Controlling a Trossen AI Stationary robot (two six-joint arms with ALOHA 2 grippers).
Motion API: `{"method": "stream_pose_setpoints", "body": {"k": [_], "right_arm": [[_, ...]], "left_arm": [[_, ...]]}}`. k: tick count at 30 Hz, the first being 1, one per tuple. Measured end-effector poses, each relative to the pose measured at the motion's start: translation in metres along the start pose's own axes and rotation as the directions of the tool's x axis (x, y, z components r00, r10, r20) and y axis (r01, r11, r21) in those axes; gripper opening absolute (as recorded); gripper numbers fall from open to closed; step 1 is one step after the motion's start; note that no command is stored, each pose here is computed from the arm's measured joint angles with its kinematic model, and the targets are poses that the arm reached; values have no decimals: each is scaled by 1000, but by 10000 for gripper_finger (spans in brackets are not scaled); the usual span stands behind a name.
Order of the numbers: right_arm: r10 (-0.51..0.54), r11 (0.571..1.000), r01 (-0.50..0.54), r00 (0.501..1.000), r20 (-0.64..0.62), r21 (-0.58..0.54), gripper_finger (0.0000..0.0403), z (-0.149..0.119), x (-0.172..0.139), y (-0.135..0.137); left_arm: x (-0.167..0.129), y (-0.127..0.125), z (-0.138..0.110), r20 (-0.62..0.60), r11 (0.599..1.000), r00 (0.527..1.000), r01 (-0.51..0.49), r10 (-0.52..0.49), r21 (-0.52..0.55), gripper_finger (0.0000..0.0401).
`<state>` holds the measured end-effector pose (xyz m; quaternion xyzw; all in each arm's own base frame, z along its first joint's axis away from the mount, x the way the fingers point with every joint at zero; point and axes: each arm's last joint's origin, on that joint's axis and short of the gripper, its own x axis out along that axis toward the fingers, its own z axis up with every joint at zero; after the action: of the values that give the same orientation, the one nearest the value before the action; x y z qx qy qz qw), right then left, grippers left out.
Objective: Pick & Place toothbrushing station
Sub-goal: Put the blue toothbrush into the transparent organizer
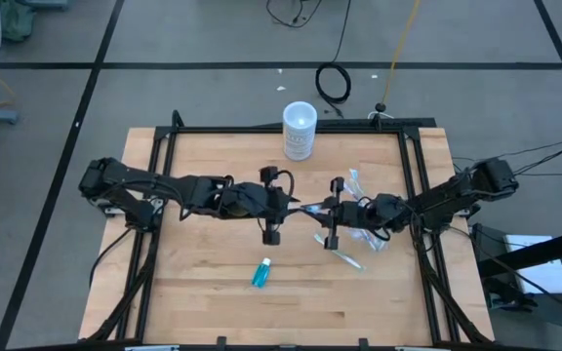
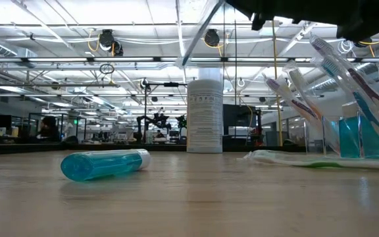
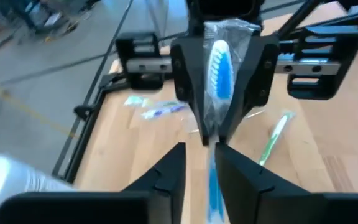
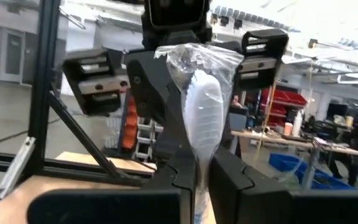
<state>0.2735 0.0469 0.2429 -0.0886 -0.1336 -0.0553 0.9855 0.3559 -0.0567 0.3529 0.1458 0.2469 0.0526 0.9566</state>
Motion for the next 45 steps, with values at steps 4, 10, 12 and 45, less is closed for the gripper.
{"method": "stream_pose_setpoints", "body": {"k": [4,10,12,45], "right_arm": [[-24,999,25,999,-42,33,17,7,-2,-3],[30,999,-20,967,-252,42,17,38,-5,6],[70,997,-60,951,-303,43,17,48,-5,13],[-297,873,487,562,-772,18,18,69,-67,-52]], "left_arm": [[-4,3,-10,-116,994,988,-107,103,-24,112],[-35,19,-22,-256,988,958,-146,129,-48,104],[-46,26,-23,-266,988,957,-139,118,-64,99],[-67,84,-30,-285,937,928,-299,240,-182,99]]}}
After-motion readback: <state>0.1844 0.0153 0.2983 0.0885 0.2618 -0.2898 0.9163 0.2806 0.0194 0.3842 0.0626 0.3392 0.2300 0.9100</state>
